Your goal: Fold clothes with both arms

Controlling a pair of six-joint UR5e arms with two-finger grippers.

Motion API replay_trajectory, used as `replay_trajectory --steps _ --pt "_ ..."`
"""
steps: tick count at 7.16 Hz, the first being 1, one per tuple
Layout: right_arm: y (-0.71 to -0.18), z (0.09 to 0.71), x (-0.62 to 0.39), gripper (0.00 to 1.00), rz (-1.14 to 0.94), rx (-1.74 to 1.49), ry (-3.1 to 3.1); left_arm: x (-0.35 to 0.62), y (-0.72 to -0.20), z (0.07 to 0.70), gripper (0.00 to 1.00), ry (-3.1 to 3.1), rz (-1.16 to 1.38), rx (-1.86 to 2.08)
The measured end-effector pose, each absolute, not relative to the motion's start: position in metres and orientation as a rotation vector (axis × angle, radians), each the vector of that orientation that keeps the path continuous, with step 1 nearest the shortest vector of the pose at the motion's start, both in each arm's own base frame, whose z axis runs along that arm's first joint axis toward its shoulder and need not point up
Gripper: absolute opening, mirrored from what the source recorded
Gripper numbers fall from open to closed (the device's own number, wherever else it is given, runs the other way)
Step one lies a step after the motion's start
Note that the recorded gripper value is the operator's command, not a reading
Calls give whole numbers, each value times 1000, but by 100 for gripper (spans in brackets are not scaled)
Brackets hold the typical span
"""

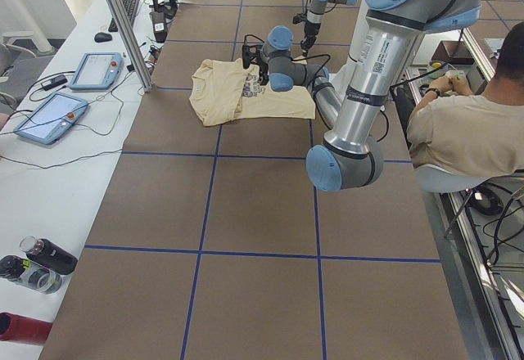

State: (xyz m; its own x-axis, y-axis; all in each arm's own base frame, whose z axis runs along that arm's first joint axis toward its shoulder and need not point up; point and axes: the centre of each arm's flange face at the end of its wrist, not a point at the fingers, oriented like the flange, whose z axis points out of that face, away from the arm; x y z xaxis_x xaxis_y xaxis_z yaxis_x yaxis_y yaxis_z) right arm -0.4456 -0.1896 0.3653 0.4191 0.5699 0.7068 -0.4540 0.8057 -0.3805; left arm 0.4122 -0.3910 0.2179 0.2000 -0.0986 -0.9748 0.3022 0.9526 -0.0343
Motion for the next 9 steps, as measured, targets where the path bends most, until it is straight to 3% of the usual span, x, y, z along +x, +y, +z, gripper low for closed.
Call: replay_trajectory --steps 3,6,9 --pt "-167 357 -431 0 626 -181 -948 409 -324 274 99 1271 -292 67" --pt "-160 357 -421 0 611 -194 -940 454 -249 295 92 1217 -335 -106" --pt "-159 359 -421 0 608 -196 -935 481 -210 314 73 1146 -318 -183"
